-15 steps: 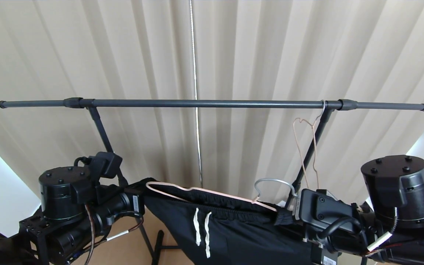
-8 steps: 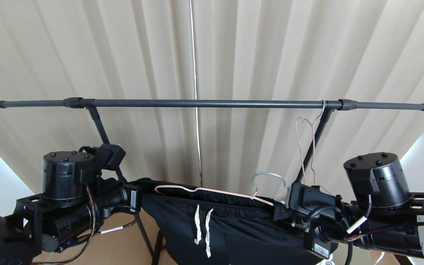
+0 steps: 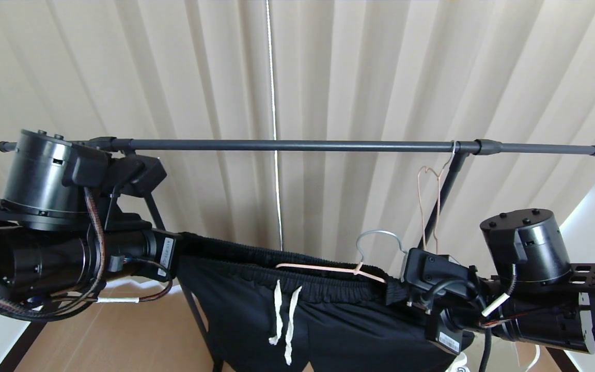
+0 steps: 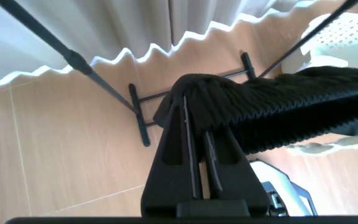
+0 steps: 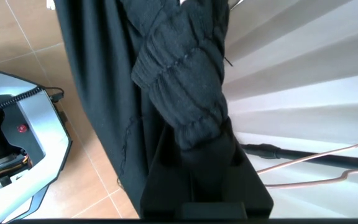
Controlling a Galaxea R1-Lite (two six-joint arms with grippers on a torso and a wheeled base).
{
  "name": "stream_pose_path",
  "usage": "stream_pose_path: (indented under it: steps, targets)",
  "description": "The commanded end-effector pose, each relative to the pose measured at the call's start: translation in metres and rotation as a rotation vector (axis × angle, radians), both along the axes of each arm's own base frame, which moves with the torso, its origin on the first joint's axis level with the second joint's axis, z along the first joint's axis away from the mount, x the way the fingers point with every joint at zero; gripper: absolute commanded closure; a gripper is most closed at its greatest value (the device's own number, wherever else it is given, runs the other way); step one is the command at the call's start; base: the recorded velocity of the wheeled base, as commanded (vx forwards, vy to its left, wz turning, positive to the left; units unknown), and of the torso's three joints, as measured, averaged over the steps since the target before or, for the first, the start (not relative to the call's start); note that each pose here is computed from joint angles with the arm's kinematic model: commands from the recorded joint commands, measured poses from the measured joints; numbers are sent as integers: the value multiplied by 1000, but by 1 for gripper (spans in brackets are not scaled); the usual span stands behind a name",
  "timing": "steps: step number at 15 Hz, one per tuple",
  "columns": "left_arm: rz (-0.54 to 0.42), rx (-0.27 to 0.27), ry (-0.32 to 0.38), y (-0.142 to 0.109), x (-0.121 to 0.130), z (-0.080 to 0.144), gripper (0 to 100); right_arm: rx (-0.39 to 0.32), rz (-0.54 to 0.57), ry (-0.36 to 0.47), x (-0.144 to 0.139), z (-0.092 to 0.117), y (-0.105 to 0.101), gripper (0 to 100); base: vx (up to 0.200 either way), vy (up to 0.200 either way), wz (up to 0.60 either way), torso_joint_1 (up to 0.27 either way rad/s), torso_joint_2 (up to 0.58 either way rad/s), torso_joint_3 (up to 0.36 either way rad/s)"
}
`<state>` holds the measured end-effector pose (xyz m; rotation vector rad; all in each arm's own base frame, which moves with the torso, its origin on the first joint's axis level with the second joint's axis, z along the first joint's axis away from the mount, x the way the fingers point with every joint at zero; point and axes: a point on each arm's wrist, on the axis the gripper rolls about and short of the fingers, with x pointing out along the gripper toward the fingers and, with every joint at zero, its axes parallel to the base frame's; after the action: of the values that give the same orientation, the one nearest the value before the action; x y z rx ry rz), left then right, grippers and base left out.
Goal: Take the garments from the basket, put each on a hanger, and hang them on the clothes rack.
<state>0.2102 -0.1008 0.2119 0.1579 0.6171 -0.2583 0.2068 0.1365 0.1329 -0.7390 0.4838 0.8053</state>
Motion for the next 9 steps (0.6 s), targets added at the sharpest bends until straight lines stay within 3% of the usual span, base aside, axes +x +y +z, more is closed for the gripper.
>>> stream_pose_path:
  steps: [1, 9]
  targets:
    - [-48, -21, -43, -10, -8, 23, 100, -6, -1, 7, 3, -3, 2, 100, 0, 0, 0, 0, 0, 0]
    - [-180, -9, -8, -37, -24, 58, 100, -23, -30, 2, 13, -5, 8, 100, 0, 0, 0, 0, 0, 0]
